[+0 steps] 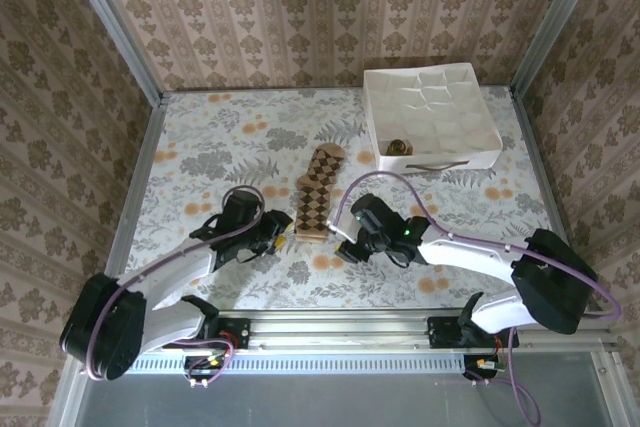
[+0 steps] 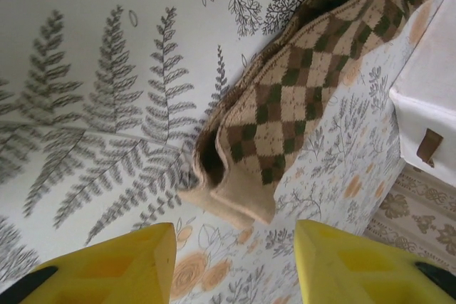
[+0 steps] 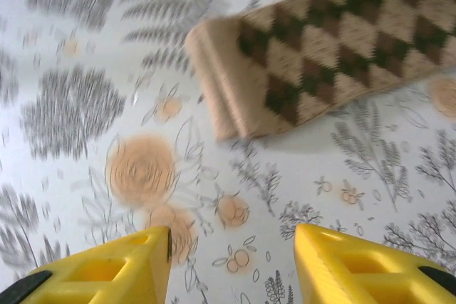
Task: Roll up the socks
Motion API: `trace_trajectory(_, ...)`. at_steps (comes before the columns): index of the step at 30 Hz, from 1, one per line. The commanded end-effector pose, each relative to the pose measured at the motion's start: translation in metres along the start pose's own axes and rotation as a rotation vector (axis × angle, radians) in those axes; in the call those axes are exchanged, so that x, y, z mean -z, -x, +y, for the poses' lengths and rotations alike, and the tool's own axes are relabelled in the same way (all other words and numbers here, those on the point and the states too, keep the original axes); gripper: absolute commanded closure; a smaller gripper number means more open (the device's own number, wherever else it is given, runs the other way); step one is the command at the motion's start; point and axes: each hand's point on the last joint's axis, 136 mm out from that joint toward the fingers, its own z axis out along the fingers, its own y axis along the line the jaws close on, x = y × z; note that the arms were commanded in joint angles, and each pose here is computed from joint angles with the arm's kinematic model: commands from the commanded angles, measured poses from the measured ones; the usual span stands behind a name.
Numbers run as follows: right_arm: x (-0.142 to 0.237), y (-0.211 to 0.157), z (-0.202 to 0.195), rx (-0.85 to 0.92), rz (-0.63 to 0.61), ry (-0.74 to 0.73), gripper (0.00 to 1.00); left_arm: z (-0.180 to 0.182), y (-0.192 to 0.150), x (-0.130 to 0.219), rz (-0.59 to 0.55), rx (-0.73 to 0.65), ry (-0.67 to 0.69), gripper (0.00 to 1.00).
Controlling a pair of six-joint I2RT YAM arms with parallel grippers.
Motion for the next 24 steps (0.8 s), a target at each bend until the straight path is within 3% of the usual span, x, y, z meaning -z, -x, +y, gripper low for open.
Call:
trace_trajectory(1, -0.010, 0.015, -0.012, 0.315, -0.024, -0.085, 0.50, -0.017, 0.004, -0.010, -0.004, 0.012, -0.052, 0.54)
trace_trajectory(13, -0.064, 0.031, -0.027, 0.499, 0.076, -0.200, 0.49, -0.008, 0.005, -0.026, 0.013, 0.055, -0.009, 0.59)
trace_trajectory(24, -0.082, 0.024, -0.006, 0.539, 0.116, -0.136, 0.53, -0.001, 0.008, -0.020, 0.011, 0.071, -0.008, 0.59)
